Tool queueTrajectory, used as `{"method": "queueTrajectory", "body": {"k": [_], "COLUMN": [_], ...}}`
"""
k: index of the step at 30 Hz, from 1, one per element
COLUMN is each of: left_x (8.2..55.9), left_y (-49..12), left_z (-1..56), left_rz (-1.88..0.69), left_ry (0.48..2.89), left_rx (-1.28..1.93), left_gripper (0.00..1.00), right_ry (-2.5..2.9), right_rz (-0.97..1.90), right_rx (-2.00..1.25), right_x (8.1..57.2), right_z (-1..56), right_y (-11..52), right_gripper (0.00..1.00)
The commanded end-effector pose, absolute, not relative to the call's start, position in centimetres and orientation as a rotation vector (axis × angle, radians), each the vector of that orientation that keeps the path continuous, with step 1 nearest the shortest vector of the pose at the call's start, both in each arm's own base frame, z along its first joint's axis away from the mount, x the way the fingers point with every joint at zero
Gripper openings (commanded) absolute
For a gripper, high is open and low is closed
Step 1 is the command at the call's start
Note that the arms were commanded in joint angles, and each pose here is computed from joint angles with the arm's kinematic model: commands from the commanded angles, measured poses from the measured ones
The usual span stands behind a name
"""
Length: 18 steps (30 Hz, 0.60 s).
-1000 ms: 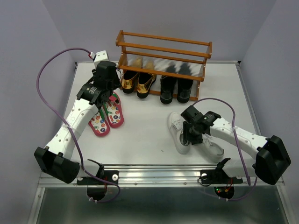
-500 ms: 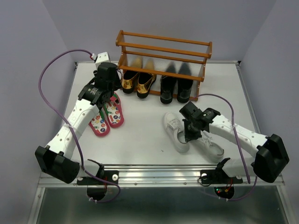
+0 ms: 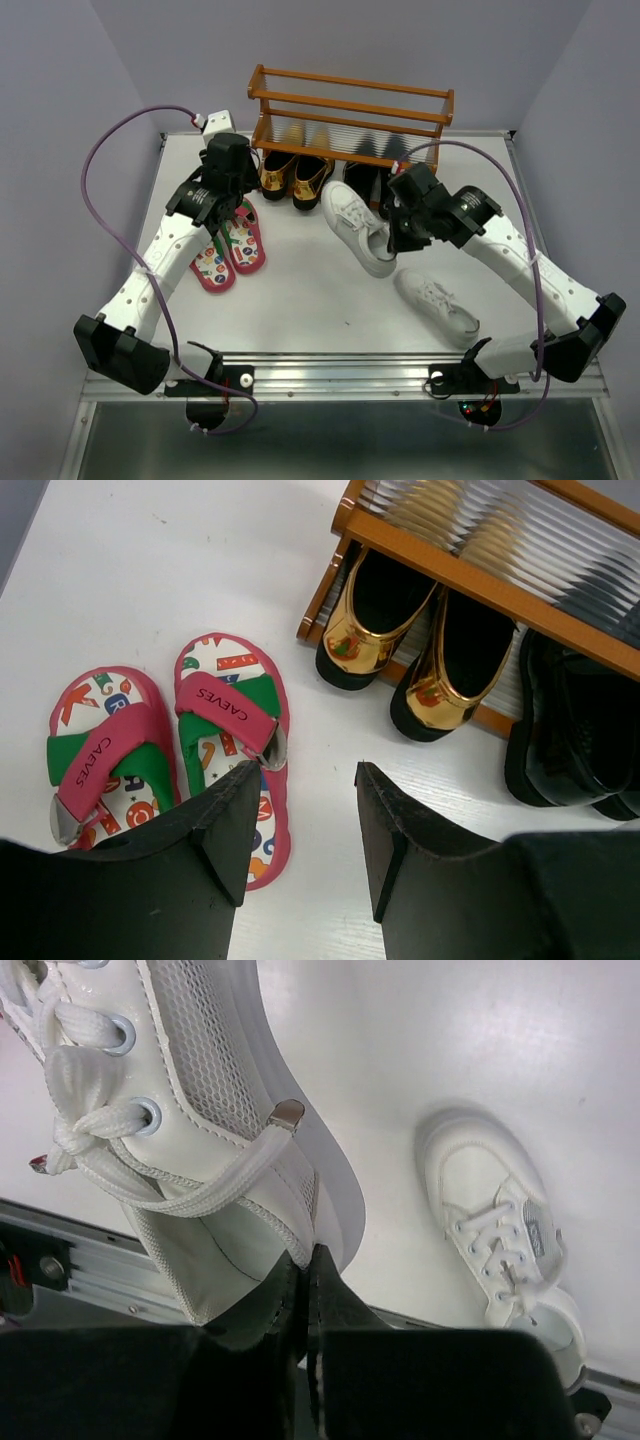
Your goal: Place and organize the shoes onto the shoe shelf
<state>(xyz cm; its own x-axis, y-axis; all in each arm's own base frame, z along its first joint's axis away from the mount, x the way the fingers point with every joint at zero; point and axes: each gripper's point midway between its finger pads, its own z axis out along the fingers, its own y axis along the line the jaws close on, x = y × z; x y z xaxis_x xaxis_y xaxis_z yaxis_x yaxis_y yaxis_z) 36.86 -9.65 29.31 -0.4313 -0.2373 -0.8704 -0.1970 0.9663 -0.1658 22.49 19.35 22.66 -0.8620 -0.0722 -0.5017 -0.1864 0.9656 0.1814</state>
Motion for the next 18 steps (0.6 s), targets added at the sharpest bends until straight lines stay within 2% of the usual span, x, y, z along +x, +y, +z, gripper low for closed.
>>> {"method": "queueTrajectory", "body": {"k": [1, 4, 7, 11, 18], "left_x": [36.5, 36.3, 36.2, 35.9, 35.4], "left_y": [-9.2, -9.2, -9.2, -9.0, -8.4], "left_z": [33.5, 33.4, 33.2, 33.0, 32.6], "left_rz": [-0.121, -0.118, -0.114, -0.107, -0.075], "left_ry": [1.895, 1.900, 1.910, 1.912, 1.920], "left_rx": [-0.351, -0.351, -0.345, -0.342, -0.340], "left_gripper": [0.54, 0.54, 0.54, 0.54, 0.54], "right_ry": [2.384, 2.305, 2.166, 2.068, 1.950], "right_rz": [0.302, 0.288, 0.279, 0.229, 0.273], "right_rx": [-0.147, -0.122, -0.056, 0.014, 0.156], "right_x": [26.8, 29.4, 32.6, 36.3, 42.6], "right_z": [28.7, 30.8, 36.1, 40.1, 42.9], "right_y": [20.5, 21.6, 22.4, 22.4, 20.3], "right_gripper": [0.01, 0.01, 0.01, 0.01, 0.01]}}
